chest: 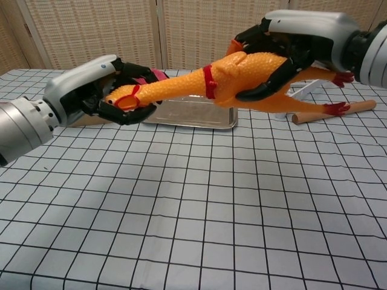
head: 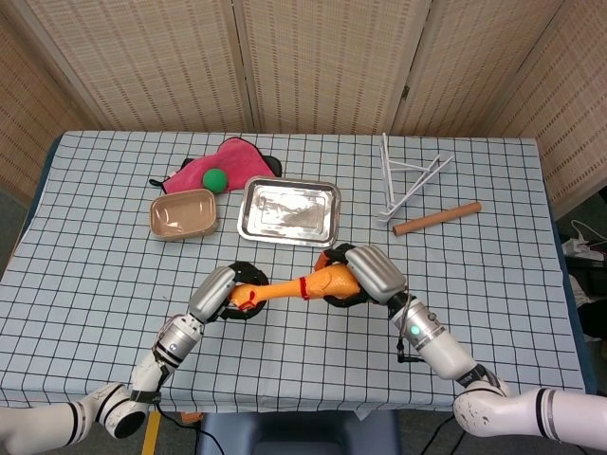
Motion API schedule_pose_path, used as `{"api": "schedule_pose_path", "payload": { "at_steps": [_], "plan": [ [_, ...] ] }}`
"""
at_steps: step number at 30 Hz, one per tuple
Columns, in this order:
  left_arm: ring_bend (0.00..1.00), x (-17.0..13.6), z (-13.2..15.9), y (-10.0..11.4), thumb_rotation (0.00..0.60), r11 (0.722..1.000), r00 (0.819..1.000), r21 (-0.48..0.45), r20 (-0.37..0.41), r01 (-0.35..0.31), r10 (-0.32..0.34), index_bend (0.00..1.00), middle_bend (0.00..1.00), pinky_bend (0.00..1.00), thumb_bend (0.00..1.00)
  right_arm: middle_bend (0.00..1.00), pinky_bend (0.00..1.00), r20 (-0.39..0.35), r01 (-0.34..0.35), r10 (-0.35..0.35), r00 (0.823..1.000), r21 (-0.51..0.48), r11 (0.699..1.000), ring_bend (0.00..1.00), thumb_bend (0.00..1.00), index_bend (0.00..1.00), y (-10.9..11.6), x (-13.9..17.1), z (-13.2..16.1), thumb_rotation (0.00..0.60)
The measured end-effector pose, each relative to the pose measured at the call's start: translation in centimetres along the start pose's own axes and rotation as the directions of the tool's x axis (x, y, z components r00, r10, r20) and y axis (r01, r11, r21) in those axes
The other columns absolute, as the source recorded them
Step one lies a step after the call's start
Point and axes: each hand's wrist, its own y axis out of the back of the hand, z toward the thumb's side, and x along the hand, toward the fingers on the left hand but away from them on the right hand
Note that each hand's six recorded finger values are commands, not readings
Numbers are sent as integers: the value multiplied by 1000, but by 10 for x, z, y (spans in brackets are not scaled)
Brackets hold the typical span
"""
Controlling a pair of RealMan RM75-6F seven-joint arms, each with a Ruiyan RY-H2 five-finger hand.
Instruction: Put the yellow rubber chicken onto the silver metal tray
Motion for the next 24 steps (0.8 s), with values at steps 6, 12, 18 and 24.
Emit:
{"api": "schedule_pose_path", "payload": {
  "at_steps": [6, 12, 18, 24],
  "plan": [
    [498, 0, 0, -2, 600, 1000, 1000, 4, -4, 2, -2, 920, 746, 267, 818, 791, 1000, -4, 34, -34, 999, -21, 999, 957, 361, 980, 4, 1, 0, 600],
    [499, 1, -1, -2, 600, 1000, 1000, 27, -6, -2, 3, 920, 739, 263, 814, 791, 1000, -13, 54, -54, 998, -24, 998, 963, 363, 984, 3, 2, 2, 600],
    [535, 1, -2, -3, 600, 999, 1000, 53, -6, -10, 10, 920, 744, 261, 814, 742, 959, -14, 62, -62, 998, -1, 998, 792, 348, 774, 0, 4, 5, 600],
    [534, 1, -4, 2, 600, 999, 1000, 39, -13, -23, 23, 921, 745, 261, 817, 78, 267, 3, -21, 20, 1000, 43, 999, 55, 214, 1, -7, 10, -3, 600]
  ]
}}
